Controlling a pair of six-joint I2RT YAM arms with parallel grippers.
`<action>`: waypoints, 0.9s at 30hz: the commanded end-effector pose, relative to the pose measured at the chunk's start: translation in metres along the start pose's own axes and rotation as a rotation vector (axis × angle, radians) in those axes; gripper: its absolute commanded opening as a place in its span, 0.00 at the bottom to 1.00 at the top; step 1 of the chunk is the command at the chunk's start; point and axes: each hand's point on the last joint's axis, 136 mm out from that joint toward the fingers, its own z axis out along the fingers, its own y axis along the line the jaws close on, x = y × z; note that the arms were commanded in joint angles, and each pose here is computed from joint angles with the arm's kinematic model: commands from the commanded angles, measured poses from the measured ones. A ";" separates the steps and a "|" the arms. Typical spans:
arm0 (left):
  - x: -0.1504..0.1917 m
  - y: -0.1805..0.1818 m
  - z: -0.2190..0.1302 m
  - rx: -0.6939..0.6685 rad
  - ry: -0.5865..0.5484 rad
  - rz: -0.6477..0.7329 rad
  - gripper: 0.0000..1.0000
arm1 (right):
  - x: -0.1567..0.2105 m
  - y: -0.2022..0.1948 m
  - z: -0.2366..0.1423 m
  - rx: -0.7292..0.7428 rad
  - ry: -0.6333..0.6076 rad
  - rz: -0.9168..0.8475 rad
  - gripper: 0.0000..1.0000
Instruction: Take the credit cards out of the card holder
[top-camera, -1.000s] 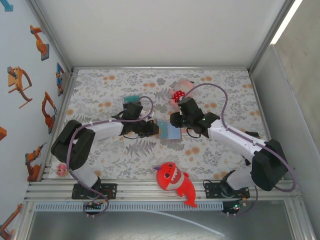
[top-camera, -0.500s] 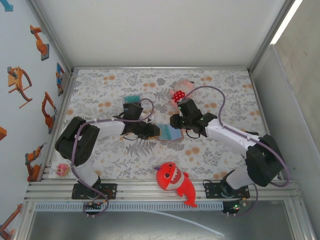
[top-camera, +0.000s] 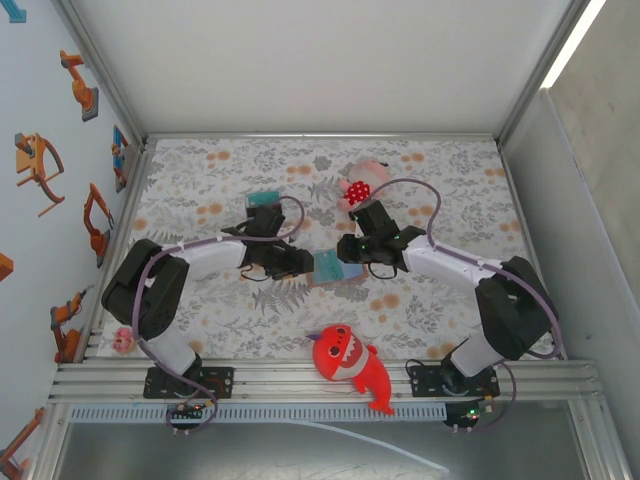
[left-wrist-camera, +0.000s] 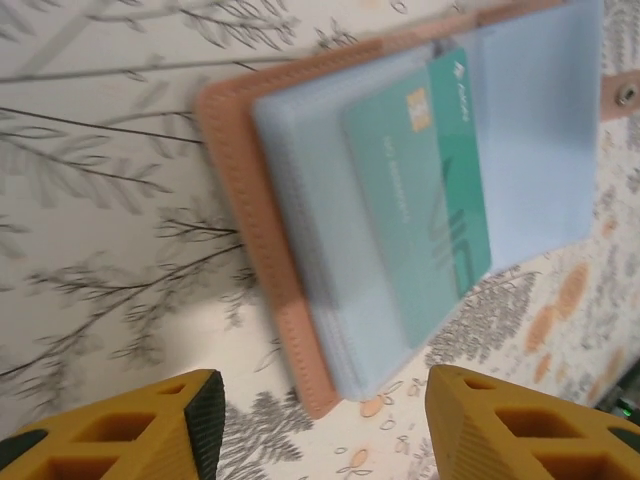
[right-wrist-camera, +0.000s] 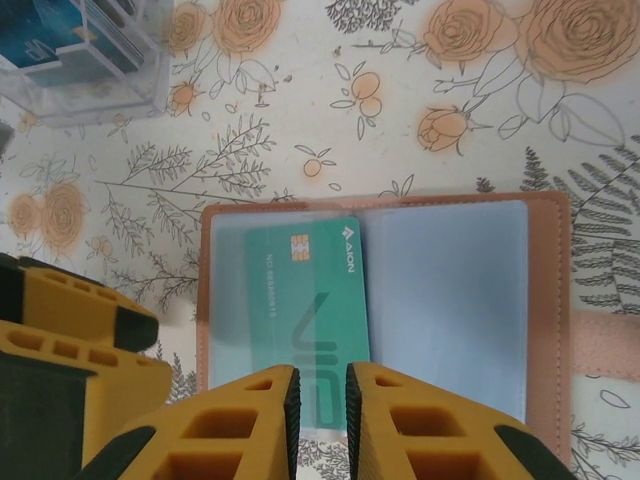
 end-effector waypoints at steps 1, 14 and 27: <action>-0.012 0.009 -0.019 -0.123 -0.086 0.037 0.56 | 0.005 0.001 0.005 -0.022 0.030 0.005 0.19; -0.014 -0.015 0.004 -0.095 -0.126 0.081 0.41 | 0.017 -0.003 0.028 -0.013 0.133 0.015 0.34; -0.017 -0.007 0.021 -0.118 -0.111 0.082 0.32 | 0.020 -0.011 0.042 -0.066 0.156 0.096 0.30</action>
